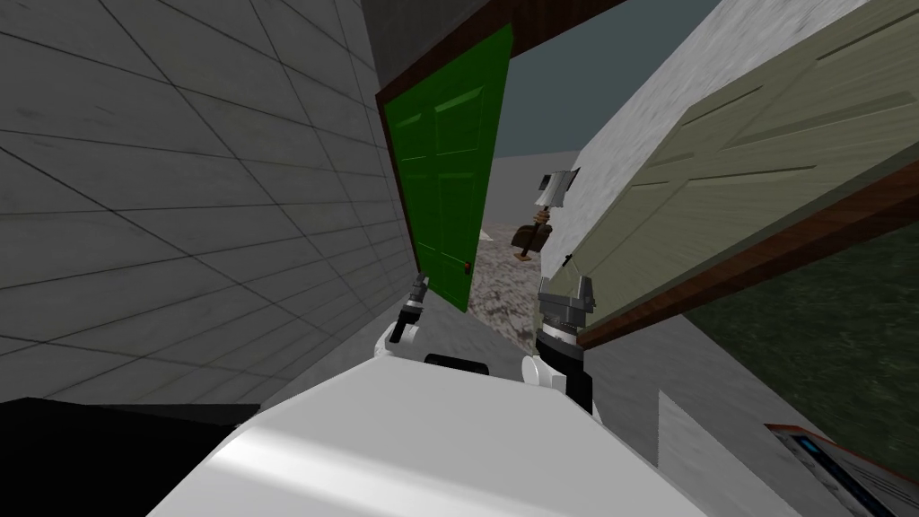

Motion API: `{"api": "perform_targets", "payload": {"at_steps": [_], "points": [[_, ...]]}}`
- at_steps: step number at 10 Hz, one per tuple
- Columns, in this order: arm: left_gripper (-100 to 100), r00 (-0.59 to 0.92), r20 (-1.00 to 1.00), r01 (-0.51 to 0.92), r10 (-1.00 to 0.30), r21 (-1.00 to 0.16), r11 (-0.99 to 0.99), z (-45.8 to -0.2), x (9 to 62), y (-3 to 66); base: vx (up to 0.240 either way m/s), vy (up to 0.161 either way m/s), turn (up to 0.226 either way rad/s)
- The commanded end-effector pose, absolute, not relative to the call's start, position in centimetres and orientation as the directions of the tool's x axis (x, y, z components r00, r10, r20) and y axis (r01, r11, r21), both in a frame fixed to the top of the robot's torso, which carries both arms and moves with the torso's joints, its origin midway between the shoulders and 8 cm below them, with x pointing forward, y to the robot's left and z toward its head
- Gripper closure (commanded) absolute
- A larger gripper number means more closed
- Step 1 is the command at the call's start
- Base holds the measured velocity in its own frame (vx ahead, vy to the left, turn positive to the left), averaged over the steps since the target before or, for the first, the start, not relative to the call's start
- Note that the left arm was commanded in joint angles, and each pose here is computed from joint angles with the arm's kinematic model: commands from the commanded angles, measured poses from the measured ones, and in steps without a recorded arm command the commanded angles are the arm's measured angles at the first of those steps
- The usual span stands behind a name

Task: Push the door open

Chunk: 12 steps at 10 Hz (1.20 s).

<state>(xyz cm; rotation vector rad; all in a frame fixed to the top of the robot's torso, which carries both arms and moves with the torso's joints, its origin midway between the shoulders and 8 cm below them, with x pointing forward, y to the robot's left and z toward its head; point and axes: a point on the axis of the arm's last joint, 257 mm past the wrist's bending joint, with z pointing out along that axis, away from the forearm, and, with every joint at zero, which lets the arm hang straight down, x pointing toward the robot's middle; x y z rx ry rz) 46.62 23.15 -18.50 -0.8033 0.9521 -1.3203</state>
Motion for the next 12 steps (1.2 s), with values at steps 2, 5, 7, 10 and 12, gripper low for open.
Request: {"api": "perform_targets", "payload": {"at_steps": [2, 5, 7, 10, 12], "points": [[-100, -0.014, -0.104, 0.392, -0.995, -0.915, 0.090, -20.1, 47.0, 22.5, 0.049, 0.015, -0.057], [-100, -0.038, -0.094, 0.356, -0.995, -0.931, 0.074, -22.2, 47.7, 21.6, 0.060, 0.017, -0.074], [-100, -0.061, -0.084, 0.320, -0.995, -0.945, 0.060, -24.3, 48.3, 20.7, 0.060, 0.021, -0.093], [-100, -0.084, -0.074, 0.287, -0.994, -0.957, 0.047, -26.2, 48.7, 19.8, 0.074, 0.024, -0.062], [-100, -0.095, -0.070, 0.270, -0.993, -0.962, 0.042, -27.1, 48.9, 19.4, 0.044, 0.021, -0.061]]}}
